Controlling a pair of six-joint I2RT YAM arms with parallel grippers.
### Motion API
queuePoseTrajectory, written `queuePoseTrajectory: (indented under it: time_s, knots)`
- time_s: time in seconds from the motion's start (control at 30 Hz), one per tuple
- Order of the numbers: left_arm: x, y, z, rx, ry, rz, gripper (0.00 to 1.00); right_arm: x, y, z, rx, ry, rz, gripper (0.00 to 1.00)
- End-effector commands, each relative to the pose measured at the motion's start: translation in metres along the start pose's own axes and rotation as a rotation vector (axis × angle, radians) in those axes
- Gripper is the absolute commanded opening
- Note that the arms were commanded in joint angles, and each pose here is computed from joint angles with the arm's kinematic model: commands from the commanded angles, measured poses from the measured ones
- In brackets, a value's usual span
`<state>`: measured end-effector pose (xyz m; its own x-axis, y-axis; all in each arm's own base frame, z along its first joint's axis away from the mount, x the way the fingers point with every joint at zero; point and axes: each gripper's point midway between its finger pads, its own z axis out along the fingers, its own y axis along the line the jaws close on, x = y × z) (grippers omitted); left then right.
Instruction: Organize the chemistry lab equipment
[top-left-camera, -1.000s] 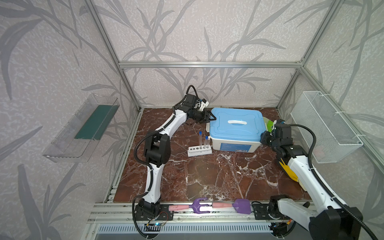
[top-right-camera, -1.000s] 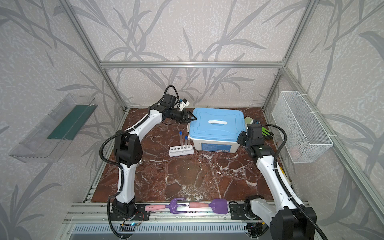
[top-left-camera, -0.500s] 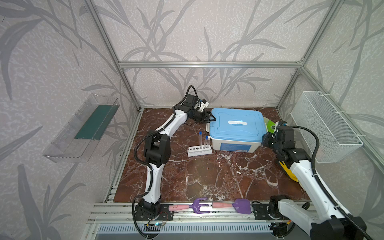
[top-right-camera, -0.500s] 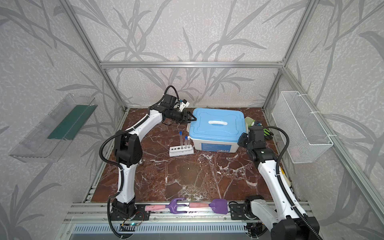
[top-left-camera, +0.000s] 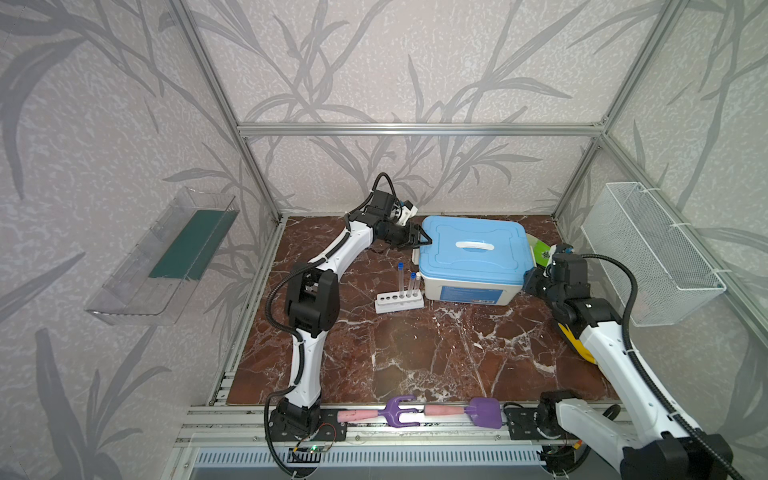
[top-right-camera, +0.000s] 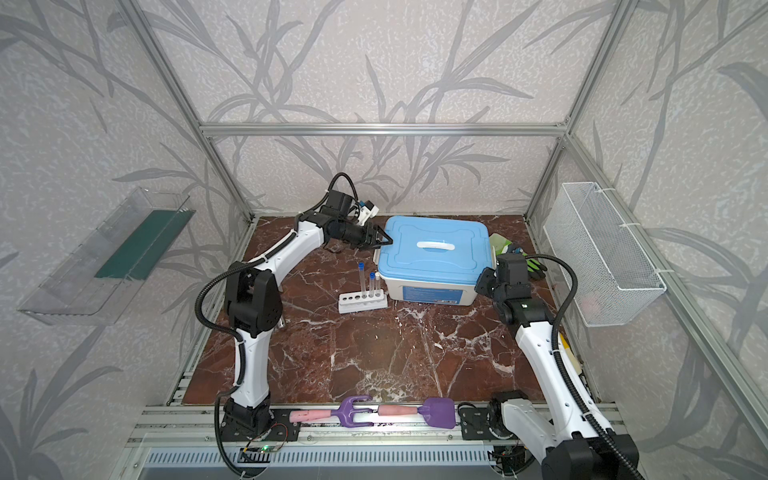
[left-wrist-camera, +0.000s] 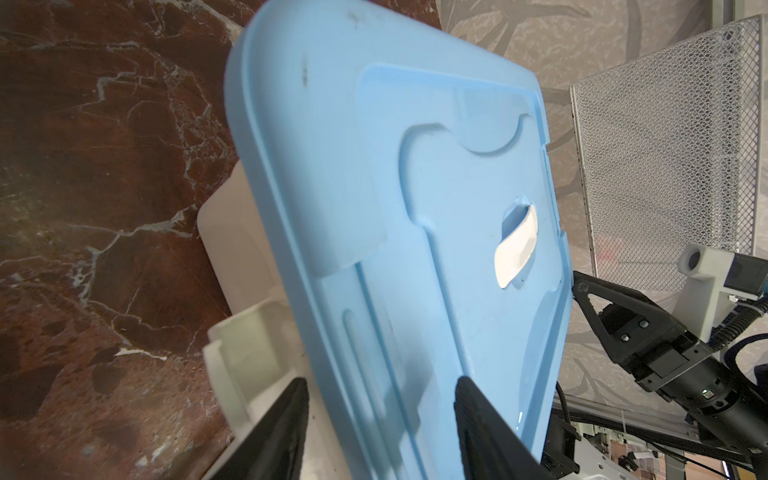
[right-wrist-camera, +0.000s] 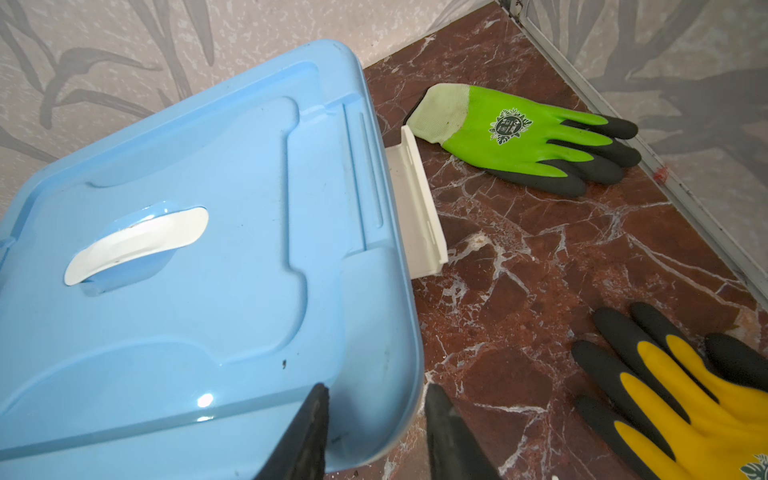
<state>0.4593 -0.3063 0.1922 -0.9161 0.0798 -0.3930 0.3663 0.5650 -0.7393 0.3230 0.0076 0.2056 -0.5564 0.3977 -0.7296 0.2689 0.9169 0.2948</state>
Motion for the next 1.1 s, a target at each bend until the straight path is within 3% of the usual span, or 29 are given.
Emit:
queuePoseTrajectory:
  time_s: [0.0,0.73,1.07]
  knots:
    - [-0.001,-0.019,-0.019,-0.015,-0.022,0.058,0.57,0.011,-0.006,0.004,0.020,0.033,-0.004,0.39]
    - [0.006,-0.019,-0.021,-0.056,-0.015,0.084,0.57,0.021,-0.010,-0.004,0.014,0.041,0.015,0.37]
    - [-0.022,-0.047,-0.041,-0.048,-0.093,0.144,0.62,-0.013,0.009,-0.009,-0.031,-0.009,-0.049,0.57]
